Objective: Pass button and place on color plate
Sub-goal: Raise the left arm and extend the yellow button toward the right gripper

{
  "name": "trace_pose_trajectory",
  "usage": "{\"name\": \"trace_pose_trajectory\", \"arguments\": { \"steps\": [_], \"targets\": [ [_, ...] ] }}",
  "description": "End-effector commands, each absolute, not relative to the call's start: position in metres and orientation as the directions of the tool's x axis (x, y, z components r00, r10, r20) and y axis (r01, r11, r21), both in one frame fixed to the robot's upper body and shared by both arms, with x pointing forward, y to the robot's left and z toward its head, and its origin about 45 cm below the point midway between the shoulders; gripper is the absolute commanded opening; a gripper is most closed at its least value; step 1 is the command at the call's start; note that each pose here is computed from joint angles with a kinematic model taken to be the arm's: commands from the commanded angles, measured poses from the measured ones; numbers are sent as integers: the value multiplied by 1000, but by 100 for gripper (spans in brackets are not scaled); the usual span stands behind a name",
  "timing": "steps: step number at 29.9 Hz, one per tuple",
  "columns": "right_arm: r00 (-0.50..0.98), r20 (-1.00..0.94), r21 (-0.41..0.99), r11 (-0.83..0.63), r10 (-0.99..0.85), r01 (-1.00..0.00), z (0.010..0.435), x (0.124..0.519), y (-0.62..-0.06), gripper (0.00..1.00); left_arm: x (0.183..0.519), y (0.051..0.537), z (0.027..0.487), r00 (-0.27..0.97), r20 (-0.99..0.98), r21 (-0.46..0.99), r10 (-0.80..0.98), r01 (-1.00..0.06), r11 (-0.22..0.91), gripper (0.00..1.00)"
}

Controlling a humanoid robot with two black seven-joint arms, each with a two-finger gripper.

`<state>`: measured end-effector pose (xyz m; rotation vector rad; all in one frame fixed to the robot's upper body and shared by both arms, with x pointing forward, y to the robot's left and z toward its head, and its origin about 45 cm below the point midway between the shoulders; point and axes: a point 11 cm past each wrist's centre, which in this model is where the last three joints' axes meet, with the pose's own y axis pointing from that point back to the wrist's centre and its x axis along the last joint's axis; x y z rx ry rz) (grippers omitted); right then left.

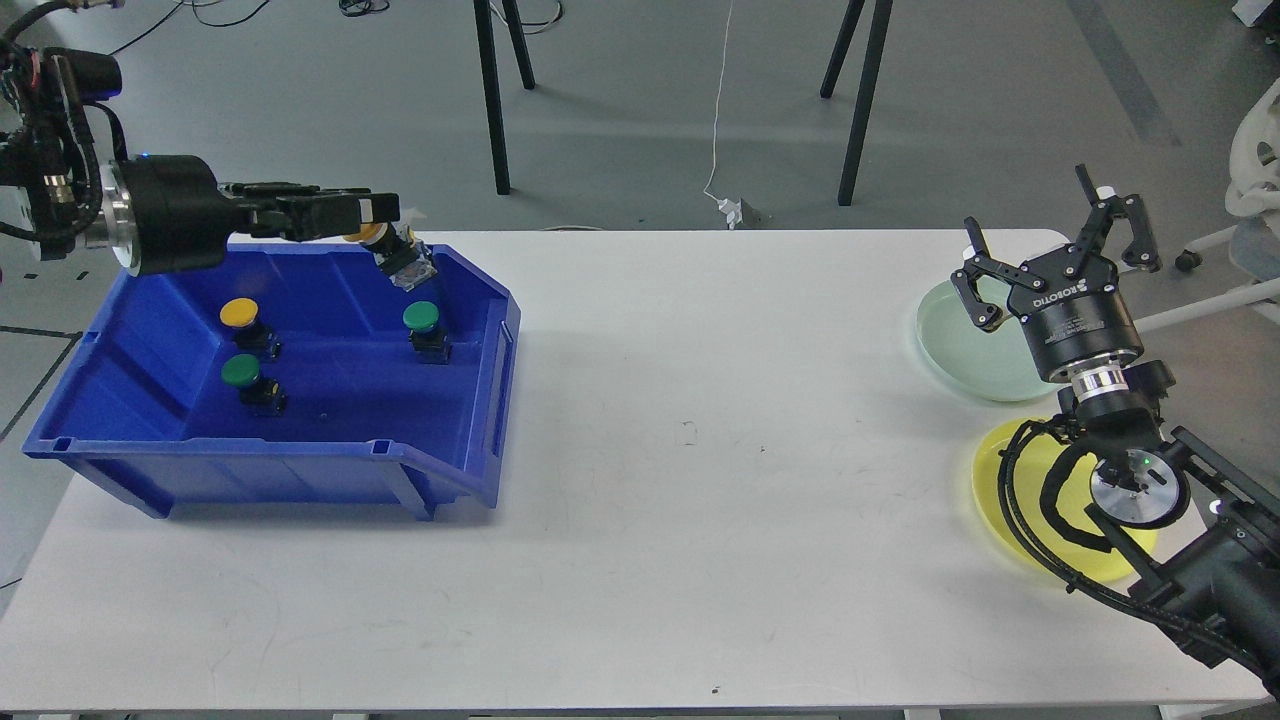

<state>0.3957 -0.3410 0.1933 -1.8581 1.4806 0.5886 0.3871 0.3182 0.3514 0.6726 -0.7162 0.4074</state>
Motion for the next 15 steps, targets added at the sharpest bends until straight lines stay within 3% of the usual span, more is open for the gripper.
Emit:
{"name": "trace_pose_trajectory", "arguments": {
  "steps": [1, 9, 15],
  "targets": [
    [244, -712, -248, -90, -658, -965, 200, 398, -350, 100, 387, 282, 372, 724, 648, 269, 235, -506, 819, 41],
    [241, -667, -253, -90, -705, -963, 212, 397, -373, 100, 380, 158, 347, 901, 310, -35, 305, -309, 950, 42],
    [281, -488, -241, -182, -827, -953, 233, 392, -397, 100, 380, 81, 314, 943, 141, -163, 303, -280, 946, 41]
  ]
}}
